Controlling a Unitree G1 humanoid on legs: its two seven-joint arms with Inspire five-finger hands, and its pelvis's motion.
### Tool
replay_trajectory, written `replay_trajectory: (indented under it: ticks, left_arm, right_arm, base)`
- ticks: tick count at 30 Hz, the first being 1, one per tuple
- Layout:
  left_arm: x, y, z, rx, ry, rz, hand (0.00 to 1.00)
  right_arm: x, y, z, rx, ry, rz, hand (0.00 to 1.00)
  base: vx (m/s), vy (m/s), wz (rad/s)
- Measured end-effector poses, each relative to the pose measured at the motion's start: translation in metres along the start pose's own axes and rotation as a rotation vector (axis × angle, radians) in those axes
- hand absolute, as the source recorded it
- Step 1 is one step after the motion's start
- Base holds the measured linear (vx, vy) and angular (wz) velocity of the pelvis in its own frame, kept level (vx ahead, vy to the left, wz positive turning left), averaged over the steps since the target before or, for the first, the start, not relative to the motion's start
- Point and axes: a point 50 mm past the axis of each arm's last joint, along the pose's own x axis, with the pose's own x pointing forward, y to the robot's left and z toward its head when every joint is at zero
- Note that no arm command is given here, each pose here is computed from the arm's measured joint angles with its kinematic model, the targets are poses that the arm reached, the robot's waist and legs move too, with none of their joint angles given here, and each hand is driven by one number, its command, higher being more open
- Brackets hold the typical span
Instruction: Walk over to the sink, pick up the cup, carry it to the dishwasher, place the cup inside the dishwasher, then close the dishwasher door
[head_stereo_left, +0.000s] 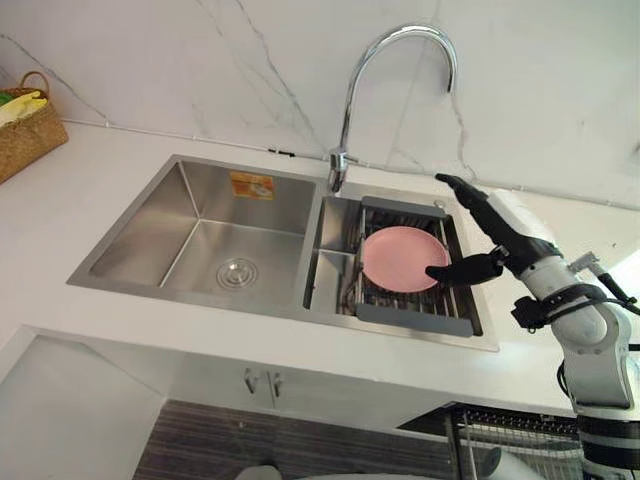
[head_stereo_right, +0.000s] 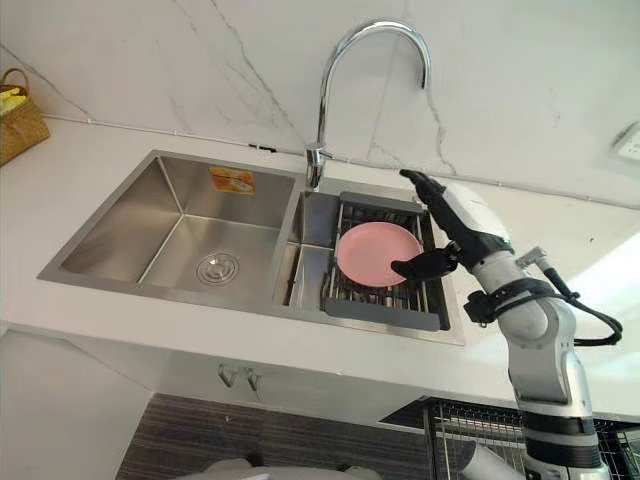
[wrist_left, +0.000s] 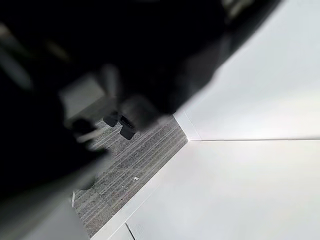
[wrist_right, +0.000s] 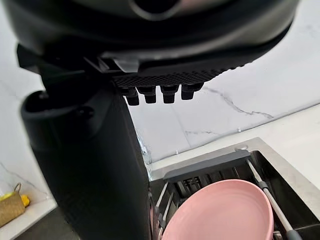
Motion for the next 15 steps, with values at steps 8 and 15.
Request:
replay_trajectory:
  ticks: [8, 15]
  left_arm:
    - [-0.0002, 0.0041, 0.0018, -0.013, -0.003, -0.001, 1.0]
    - [-0.0003, 0.0038, 0.0026, -0.002, -0.007, -0.003, 1.0]
  right_arm:
    - [0.0113, 0.0028, 0.0053, -0.125, 0.008, 0.115, 1.0]
    - [0.0122, 0.0053, 0.0053, -0.198, 0.023, 0.156, 1.0]
  base:
    - [0.0, 0.0, 0.0]
    - [0.0, -0.001, 0.01]
